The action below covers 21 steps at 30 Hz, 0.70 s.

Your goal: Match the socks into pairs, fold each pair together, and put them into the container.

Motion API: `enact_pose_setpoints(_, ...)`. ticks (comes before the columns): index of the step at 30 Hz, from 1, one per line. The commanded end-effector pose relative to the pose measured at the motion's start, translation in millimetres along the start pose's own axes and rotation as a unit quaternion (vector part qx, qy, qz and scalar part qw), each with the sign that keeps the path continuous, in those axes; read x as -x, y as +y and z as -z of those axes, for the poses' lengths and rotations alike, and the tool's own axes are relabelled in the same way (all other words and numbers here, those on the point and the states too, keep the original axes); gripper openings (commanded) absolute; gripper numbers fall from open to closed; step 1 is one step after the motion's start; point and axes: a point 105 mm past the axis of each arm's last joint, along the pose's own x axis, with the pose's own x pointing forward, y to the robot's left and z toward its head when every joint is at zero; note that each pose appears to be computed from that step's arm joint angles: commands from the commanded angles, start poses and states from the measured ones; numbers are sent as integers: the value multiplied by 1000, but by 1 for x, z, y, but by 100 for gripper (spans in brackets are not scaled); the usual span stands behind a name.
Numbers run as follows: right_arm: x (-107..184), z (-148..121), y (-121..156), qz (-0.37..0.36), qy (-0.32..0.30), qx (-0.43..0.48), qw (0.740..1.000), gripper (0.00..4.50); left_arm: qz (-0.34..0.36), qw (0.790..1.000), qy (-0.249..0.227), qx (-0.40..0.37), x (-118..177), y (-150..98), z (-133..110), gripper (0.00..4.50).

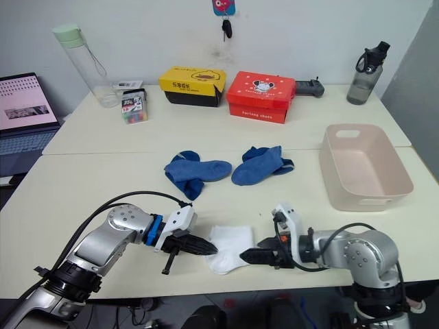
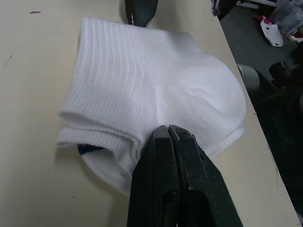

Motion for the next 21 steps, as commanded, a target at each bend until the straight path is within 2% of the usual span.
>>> enact_pose_setpoints(1, -16, 3, -2, 3, 10, -21, 1000, 410, -11, 999, 27, 23, 4, 1, 16, 0)
enact_pose_setpoints(5, -32, -3, 4, -19, 2, -36, 999, 410, -14, 999, 25, 20, 3, 3, 15, 0)
enact_pose_setpoints(11, -38, -13, 13, -48, -13, -43, 998, 410, -16, 999, 25, 19, 4, 4, 15, 0)
enact_pose_setpoints(14, -38, -14, 15, -52, -11, -42, 998, 347, -18, 999, 25, 20, 4, 5, 15, 0)
enact_pose_setpoints(21, -34, -14, 14, -45, -19, -40, 998, 104, -27, 999, 11, 20, 6, 9, 11, 0)
